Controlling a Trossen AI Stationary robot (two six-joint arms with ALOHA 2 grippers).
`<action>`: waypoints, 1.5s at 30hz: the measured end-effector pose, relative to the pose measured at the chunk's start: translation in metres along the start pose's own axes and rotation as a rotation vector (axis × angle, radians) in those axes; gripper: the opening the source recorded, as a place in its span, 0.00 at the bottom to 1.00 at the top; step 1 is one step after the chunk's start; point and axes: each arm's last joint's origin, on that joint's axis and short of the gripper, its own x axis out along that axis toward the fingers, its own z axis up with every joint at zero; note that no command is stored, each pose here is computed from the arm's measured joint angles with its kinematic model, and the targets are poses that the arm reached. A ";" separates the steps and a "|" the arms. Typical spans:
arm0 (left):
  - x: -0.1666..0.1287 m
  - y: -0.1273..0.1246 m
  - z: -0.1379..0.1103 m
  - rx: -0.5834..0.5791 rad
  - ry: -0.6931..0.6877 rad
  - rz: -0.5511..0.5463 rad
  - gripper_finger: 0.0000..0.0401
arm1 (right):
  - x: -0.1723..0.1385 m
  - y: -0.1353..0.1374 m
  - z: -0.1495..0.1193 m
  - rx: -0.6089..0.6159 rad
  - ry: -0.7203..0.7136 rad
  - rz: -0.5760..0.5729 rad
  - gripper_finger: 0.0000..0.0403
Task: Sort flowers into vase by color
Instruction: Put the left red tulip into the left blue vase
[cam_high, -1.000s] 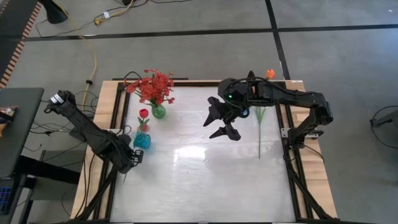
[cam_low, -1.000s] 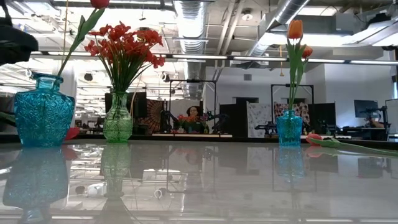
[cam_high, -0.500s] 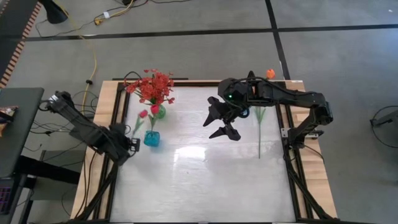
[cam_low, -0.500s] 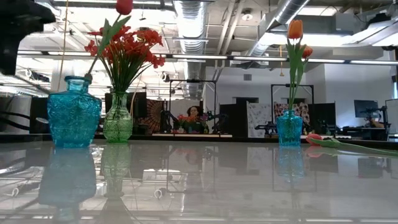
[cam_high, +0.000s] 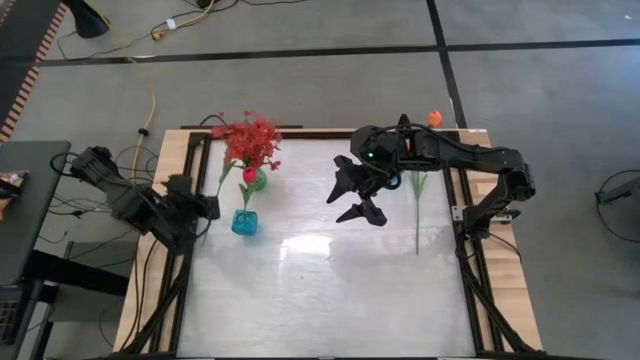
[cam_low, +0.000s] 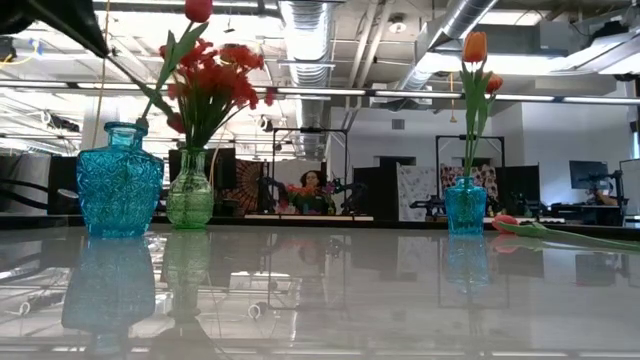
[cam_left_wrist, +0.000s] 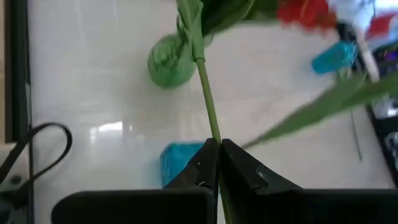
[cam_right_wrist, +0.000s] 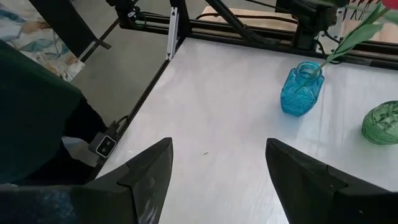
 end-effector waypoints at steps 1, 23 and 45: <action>0.000 0.000 0.002 -0.009 -0.014 0.000 0.00 | 0.000 0.000 0.000 0.000 0.000 0.000 0.70; 0.011 0.013 0.008 0.180 0.469 0.243 0.00 | 0.002 0.005 0.000 -0.002 0.011 0.015 0.70; -0.028 0.043 0.048 0.159 0.504 -0.071 0.00 | 0.011 0.003 -0.002 0.002 0.028 0.023 0.70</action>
